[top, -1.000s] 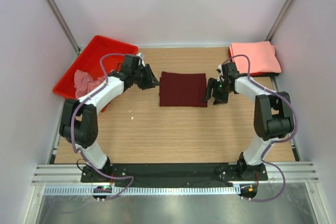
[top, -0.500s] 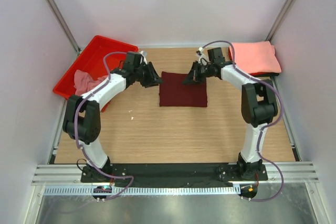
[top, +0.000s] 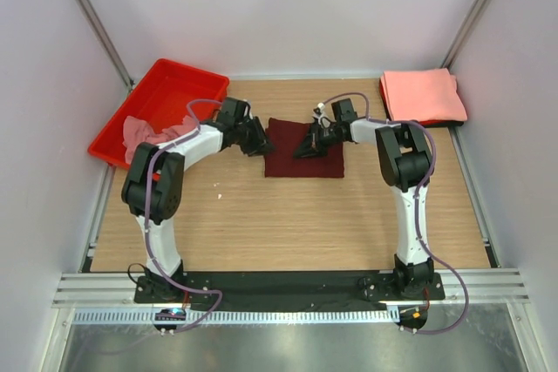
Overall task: Fold and stack the t-shirts
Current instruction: Fold the tshirt
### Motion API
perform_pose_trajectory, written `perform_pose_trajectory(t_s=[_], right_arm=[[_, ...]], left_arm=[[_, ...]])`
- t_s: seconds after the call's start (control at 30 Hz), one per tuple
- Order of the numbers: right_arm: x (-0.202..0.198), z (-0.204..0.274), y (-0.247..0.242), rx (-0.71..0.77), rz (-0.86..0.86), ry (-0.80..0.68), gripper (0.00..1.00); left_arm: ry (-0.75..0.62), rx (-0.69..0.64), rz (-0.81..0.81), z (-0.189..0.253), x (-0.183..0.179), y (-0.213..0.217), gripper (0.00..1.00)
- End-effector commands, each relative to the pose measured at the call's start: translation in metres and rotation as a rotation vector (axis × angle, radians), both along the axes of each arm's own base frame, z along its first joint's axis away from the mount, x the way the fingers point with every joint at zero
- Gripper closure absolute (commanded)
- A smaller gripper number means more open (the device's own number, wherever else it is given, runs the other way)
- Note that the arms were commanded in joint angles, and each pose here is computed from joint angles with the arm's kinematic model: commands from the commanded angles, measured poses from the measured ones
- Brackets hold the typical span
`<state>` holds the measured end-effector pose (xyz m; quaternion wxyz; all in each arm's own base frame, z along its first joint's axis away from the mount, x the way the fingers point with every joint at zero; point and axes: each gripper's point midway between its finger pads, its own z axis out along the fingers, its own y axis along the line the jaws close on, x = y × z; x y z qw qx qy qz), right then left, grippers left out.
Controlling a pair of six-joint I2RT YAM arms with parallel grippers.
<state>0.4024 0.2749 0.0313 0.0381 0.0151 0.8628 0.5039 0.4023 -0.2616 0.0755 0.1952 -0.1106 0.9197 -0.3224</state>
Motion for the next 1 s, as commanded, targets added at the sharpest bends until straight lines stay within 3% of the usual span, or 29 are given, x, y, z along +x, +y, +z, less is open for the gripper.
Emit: perform_pose_trajectory(t_s=[0.0,0.17,0.3,0.53,0.73,0.97], right_arm=[[0.014,0.041,0.008,0.062,0.004,-0.093,0.99],[0.009,0.076,-0.004,0.069,-0.014,-0.128,0.98],[0.0,0.076,-0.023,0.061,-0.035,-0.143,0.94],[-0.028,0.038,-0.068,0.018,-0.076,-0.075,0.91],[-0.025,-0.005,-0.106,-0.014,-0.2,-0.007,0.89],[-0.031,0.008,-0.111,-0.027,-0.208,-0.021,0.84]], left_arm=[[-0.111,-0.022,-0.014,0.036,0.015,-0.013,0.69],[-0.147,-0.022,-0.083,0.037,0.015,-0.042,0.68],[-0.145,-0.018,-0.076,0.02,0.03,-0.05,0.68],[-0.155,0.022,-0.055,0.002,0.074,-0.048,0.69],[-0.127,0.016,0.003,-0.012,0.097,-0.036,0.69],[-0.123,-0.02,-0.008,0.001,0.107,-0.033,0.68]])
